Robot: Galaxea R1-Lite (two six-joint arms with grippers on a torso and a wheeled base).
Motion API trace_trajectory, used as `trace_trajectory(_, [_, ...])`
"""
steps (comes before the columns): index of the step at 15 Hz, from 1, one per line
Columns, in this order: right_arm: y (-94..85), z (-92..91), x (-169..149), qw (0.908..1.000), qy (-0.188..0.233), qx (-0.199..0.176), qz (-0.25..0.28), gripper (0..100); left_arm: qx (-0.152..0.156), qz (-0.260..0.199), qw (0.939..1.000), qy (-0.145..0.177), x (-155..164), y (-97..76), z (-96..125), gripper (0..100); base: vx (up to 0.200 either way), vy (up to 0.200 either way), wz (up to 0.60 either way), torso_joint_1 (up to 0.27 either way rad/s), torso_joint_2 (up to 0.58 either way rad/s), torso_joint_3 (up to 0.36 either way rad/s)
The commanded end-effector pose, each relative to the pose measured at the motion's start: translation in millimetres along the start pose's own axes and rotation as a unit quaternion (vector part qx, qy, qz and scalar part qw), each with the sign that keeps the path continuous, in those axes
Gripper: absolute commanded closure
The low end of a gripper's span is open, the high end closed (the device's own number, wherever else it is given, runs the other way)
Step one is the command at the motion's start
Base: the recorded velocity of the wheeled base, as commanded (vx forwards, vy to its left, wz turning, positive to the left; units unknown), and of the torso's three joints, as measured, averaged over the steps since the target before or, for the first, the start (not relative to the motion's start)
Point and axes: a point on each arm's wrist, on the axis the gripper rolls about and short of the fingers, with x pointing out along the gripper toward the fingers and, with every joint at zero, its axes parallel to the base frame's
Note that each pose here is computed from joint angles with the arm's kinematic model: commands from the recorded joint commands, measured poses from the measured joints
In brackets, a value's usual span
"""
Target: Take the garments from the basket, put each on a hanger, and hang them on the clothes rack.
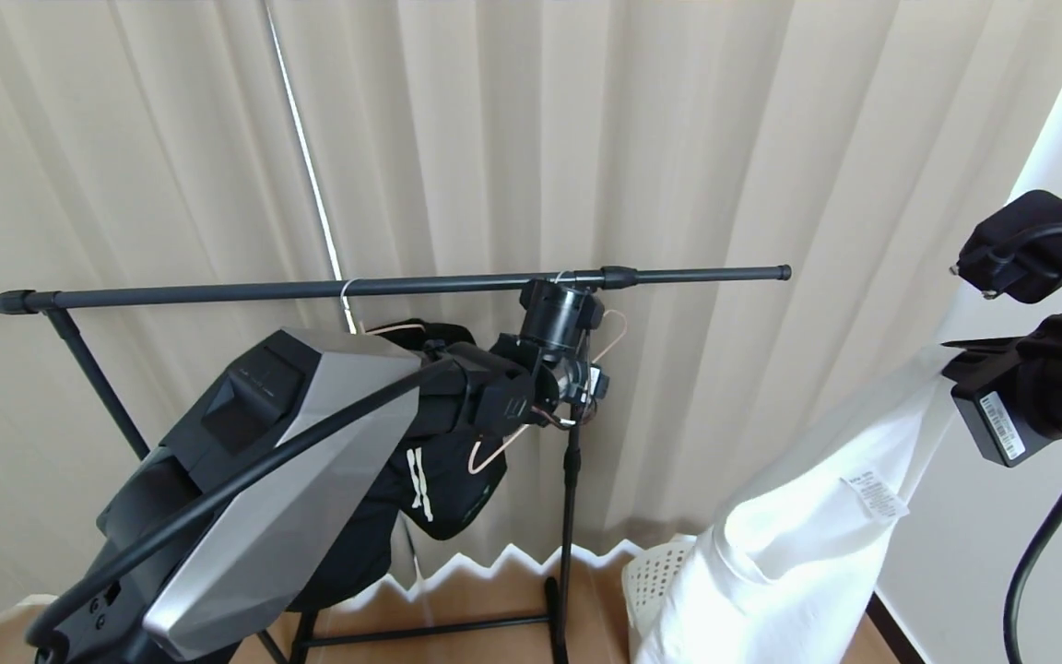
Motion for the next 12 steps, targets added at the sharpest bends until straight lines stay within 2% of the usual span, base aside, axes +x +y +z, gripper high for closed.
trace_trajectory(1, [0.0,0.2,-0.3,1.0,-0.001,0.0,0.001,100,-0.004,0.008,1.0,0.001,2.6,8.6,0.5,0,0.0,0.0,0.0,0.0,0.0,0.0])
trace_trajectory(5, [-0.3,0.8,0.0,1.0,-0.002,0.001,0.001,100,-0.013,0.026,0.9996,0.007,10.0,28.6,-1.4,0,0.0,0.0,0.0,0.0,0.0,0.0])
trace_trajectory(9, [0.2,0.9,0.3,1.0,-0.001,0.0,0.001,100,0.01,0.025,0.9993,0.027,21.1,24.6,-17.1,0,0.0,0.0,0.0,0.0,0.0,0.0])
trace_trajectory(12, [0.4,0.8,1.3,1.0,0.0,0.0,0.001,100,0.01,0.025,0.999,0.036,29.5,20.8,-27.4,0,0.0,0.0,0.0,0.0,0.0,0.0])
